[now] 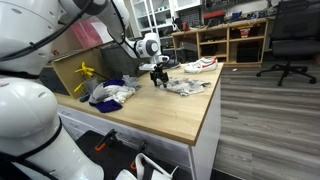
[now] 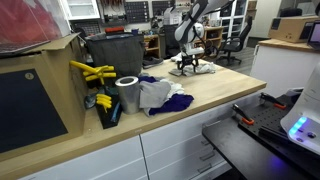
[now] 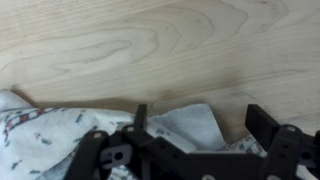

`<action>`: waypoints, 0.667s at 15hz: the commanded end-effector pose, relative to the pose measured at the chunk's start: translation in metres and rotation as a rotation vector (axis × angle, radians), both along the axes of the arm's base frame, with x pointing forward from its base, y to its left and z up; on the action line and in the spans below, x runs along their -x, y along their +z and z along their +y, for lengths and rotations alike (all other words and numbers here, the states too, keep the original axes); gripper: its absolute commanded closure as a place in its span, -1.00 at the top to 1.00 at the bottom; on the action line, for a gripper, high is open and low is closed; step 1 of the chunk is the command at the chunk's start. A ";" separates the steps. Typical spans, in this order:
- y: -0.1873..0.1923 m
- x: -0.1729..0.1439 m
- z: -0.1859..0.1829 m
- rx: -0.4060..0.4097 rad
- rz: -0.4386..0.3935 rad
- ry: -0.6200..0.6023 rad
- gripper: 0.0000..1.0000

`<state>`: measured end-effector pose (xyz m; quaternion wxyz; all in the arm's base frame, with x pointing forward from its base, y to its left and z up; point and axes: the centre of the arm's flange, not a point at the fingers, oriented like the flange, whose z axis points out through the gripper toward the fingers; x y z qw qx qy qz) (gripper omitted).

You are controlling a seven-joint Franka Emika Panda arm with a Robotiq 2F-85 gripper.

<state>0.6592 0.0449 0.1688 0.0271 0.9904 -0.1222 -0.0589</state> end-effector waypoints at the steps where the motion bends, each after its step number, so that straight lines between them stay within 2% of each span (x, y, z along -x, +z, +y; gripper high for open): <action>1: -0.004 0.001 0.010 -0.003 -0.039 -0.032 1.00; 4: -0.013 0.002 0.014 0.004 -0.050 -0.053 1.00; 5: -0.015 0.001 0.012 0.006 -0.054 -0.055 0.50; 6: -0.018 0.001 0.010 0.007 -0.056 -0.060 0.47; 7: -0.019 0.000 0.008 0.011 -0.059 -0.067 0.35; 10: -0.009 -0.004 -0.001 0.019 -0.073 -0.066 -0.13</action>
